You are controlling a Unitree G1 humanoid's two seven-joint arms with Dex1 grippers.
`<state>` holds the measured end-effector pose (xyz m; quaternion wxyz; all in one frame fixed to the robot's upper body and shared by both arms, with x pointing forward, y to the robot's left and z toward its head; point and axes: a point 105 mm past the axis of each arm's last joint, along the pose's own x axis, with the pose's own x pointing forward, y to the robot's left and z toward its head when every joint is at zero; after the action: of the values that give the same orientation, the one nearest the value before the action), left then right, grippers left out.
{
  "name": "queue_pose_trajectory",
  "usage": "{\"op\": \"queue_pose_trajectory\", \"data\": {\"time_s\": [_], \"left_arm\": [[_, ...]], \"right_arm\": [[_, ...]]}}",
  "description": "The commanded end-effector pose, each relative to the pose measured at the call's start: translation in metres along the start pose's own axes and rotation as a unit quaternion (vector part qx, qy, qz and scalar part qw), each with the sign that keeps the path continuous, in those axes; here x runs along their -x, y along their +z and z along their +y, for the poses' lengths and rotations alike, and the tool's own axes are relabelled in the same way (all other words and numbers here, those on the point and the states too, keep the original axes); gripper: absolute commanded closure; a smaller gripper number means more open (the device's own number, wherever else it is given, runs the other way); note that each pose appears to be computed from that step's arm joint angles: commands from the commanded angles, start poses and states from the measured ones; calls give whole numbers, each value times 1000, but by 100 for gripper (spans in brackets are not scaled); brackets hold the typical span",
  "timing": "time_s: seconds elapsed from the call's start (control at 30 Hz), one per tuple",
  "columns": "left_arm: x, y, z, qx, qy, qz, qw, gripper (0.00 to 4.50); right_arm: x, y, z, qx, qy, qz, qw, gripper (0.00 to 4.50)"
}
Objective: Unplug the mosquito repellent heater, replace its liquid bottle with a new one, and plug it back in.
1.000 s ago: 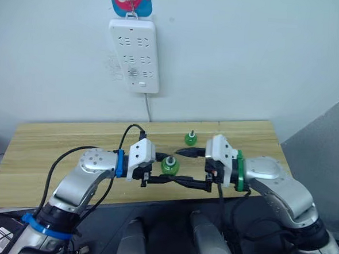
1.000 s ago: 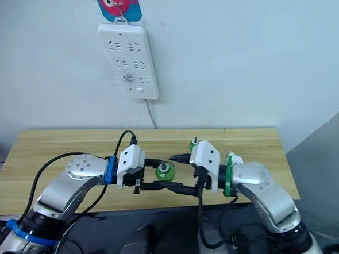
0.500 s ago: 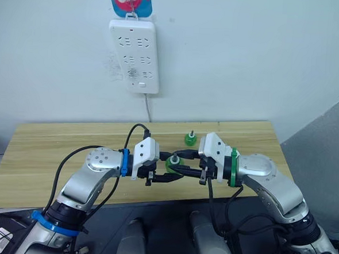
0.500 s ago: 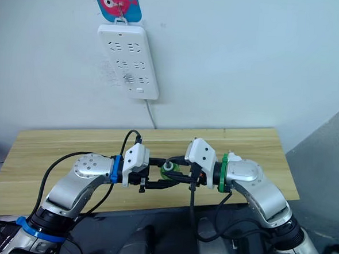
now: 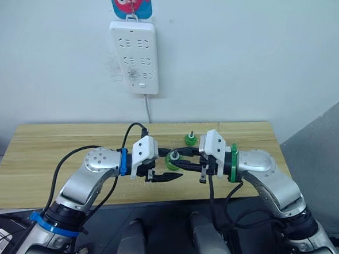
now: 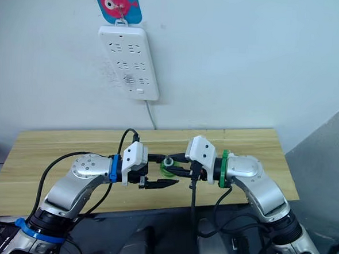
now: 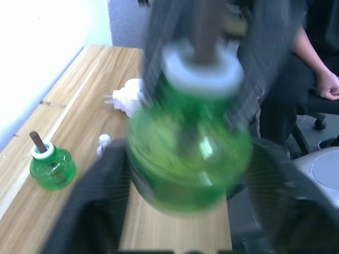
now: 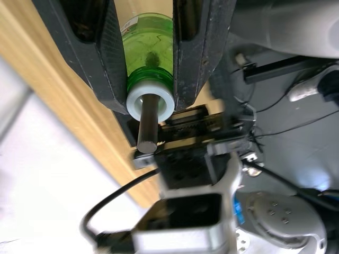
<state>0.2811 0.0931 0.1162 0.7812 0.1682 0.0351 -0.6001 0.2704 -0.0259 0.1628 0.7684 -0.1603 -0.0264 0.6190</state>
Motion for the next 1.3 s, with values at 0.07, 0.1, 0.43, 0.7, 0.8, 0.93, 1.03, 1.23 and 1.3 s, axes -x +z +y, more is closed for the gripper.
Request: {"op": "queue_pose_trajectory", "data": {"time_s": [0.07,0.1,0.43,0.7,0.8,0.93,1.03,1.23,1.3], "left_arm": [[6,-5,3,45,23,-9,999,31],[8,-7,4,76,33,-16,996,31],[14,21,-9,347,42,-180,919,31],[3,53,-9,462,46,-274,843,31],[1,62,-10,473,39,-285,833,31],[4,77,-9,494,22,-312,811,31],[6,78,-7,504,25,-315,804,31],[2,82,-8,498,18,-308,810,31],[1,83,-7,498,15,-311,809,31]], "right_arm": [[16,26,-5,0,-20,-39,999,370],[20,29,-5,-21,-26,-47,998,370],[55,24,-25,-311,-156,-166,923,370],[52,35,-25,-469,-151,-261,830,370],[51,36,-23,-484,-147,-258,823,370],[50,37,-22,-497,-147,-260,815,370],[48,38,-21,-500,-145,-257,814,370],[43,44,-17,-504,-130,-256,815,370],[42,46,-16,-504,-126,-256,815,370]]}}
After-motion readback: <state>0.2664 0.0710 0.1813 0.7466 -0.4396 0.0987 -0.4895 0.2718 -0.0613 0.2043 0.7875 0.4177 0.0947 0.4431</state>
